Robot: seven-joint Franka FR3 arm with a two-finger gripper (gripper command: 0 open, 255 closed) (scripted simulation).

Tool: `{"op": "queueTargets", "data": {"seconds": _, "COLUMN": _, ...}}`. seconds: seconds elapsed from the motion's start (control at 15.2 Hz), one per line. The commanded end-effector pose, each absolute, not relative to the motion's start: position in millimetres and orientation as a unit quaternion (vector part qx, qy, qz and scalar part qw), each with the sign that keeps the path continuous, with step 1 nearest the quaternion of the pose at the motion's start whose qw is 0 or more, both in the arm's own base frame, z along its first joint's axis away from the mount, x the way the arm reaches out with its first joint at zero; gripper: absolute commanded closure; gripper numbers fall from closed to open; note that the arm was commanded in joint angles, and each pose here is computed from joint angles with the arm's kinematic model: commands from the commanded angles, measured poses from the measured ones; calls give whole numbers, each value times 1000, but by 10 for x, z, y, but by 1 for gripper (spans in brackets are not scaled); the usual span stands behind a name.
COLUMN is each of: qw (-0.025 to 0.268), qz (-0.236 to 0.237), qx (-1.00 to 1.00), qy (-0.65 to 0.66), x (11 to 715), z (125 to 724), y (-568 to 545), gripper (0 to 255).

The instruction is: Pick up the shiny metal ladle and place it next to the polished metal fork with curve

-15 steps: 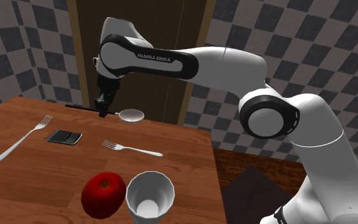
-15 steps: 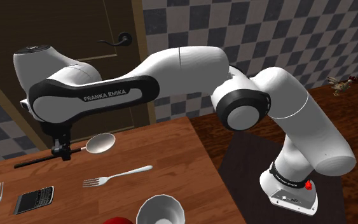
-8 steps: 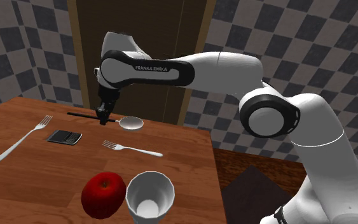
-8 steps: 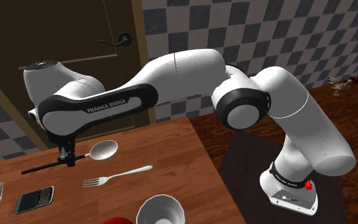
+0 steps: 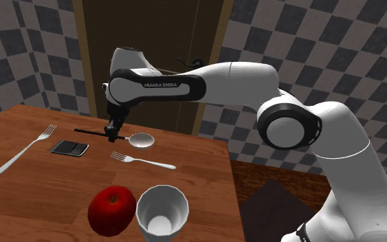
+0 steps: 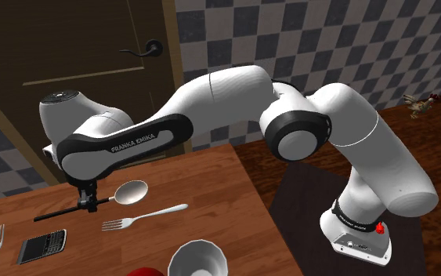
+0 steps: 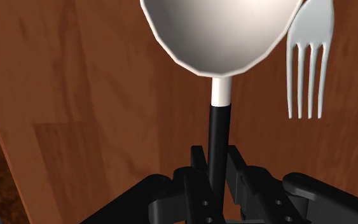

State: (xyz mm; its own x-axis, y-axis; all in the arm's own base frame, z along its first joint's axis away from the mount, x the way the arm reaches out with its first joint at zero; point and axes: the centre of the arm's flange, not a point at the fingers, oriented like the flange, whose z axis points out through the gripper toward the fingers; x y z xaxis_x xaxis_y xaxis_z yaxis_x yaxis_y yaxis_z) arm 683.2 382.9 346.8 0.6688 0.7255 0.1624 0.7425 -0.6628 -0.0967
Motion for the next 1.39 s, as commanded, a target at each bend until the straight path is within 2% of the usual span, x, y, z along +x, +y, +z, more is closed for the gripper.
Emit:
{"op": "queueTargets", "data": {"seconds": 0.0, "qw": 77, "qz": -55, "qx": -910, "qy": -403, "x": 6826, "z": 3445, "y": 3831, "gripper": 255}}
{"op": "queueTargets", "data": {"seconds": 0.33, "qw": 77, "qz": -55, "qx": -910, "qy": -403, "x": 6826, "z": 3445, "y": 3831, "gripper": 255}}
{"op": "queueTargets", "data": {"seconds": 0.4, "qw": 77, "qz": -55, "qx": -910, "qy": -403, "x": 6826, "z": 3445, "y": 3831, "gripper": 0}}
{"op": "queueTargets", "data": {"seconds": 0.73, "qw": 77, "qz": -55, "qx": -910, "qy": -403, "x": 6826, "z": 3445, "y": 3831, "gripper": 0}}
{"op": "queueTargets", "data": {"seconds": 0.99, "qw": 77, "qz": -55, "qx": -910, "qy": -403, "x": 6807, "z": 3936, "y": 3738, "gripper": 0}}
{"op": "queueTargets", "data": {"seconds": 1.32, "qw": 77, "qz": -55, "qx": -910, "qy": -403, "x": 6807, "z": 3936, "y": 3738, "gripper": 0}}
